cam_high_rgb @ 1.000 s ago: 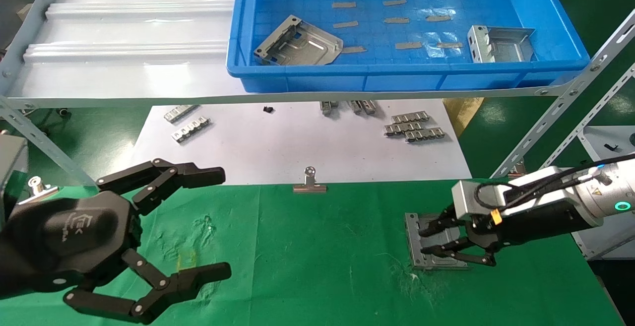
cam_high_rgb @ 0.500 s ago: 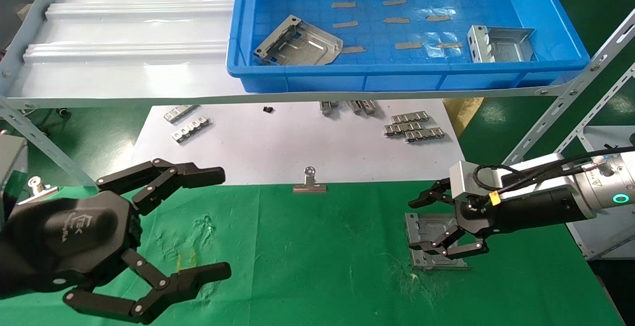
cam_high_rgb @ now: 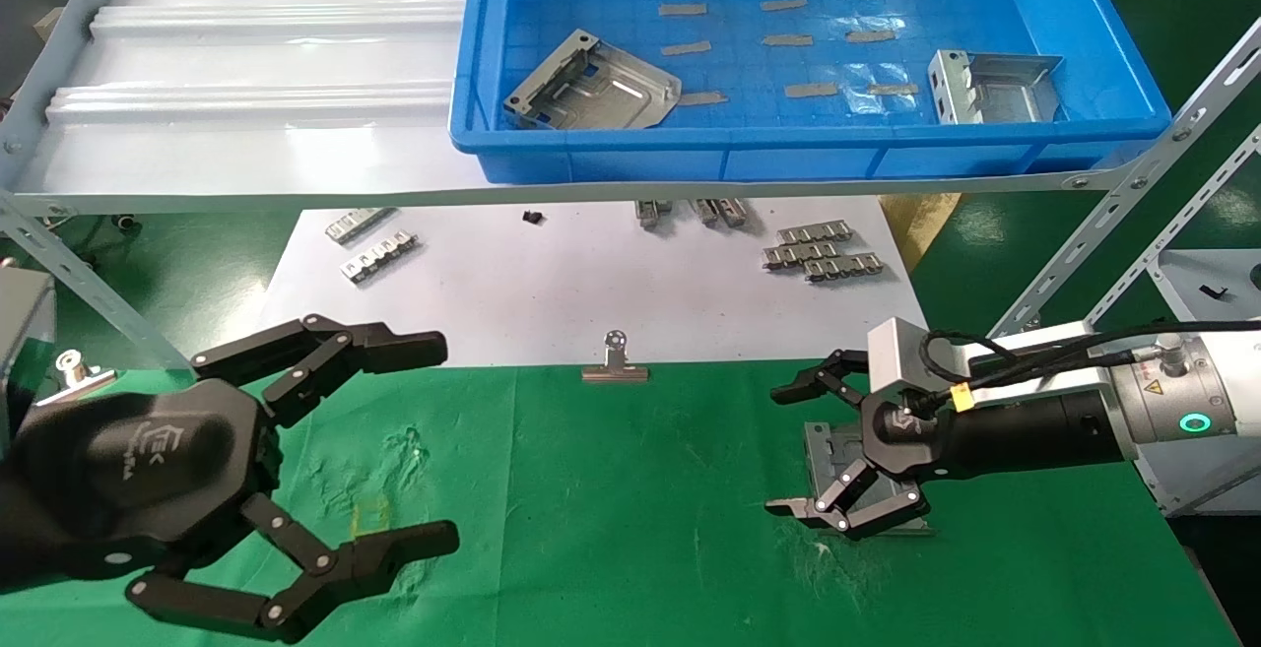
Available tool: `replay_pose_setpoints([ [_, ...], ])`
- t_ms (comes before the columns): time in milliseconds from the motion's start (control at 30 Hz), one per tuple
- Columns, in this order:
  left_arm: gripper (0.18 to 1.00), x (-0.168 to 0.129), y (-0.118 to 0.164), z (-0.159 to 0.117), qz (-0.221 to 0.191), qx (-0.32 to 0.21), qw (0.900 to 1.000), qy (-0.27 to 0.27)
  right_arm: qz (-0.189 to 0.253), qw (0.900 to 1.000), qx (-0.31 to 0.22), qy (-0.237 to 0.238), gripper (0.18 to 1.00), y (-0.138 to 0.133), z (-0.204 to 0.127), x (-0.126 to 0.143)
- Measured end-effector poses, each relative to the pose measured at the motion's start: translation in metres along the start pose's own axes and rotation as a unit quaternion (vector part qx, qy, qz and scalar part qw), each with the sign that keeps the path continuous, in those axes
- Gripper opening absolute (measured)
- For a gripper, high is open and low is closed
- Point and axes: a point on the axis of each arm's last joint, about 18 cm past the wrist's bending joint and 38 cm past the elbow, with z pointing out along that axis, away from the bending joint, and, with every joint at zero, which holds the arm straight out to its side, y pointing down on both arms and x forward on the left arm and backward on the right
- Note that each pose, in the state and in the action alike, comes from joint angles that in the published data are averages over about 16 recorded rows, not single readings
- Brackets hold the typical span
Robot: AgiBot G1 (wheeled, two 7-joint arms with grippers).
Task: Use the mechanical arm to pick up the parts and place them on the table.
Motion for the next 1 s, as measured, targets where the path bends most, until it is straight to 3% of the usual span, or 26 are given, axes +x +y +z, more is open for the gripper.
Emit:
replay_pose_setpoints([
  [267, 1.001, 0.000, 0.000, 0.000, 0.000, 0.000, 1.0000, 0.000, 0.019, 0.998, 0.064, 0.001, 0.975, -0.010, 0.007, -0.014],
  [1000, 1.001, 0.000, 0.000, 0.000, 0.000, 0.000, 1.0000, 0.000, 0.050, 0.978, 0.203, 0.007, 1.000, -0.049, -0.019, -0.058],
])
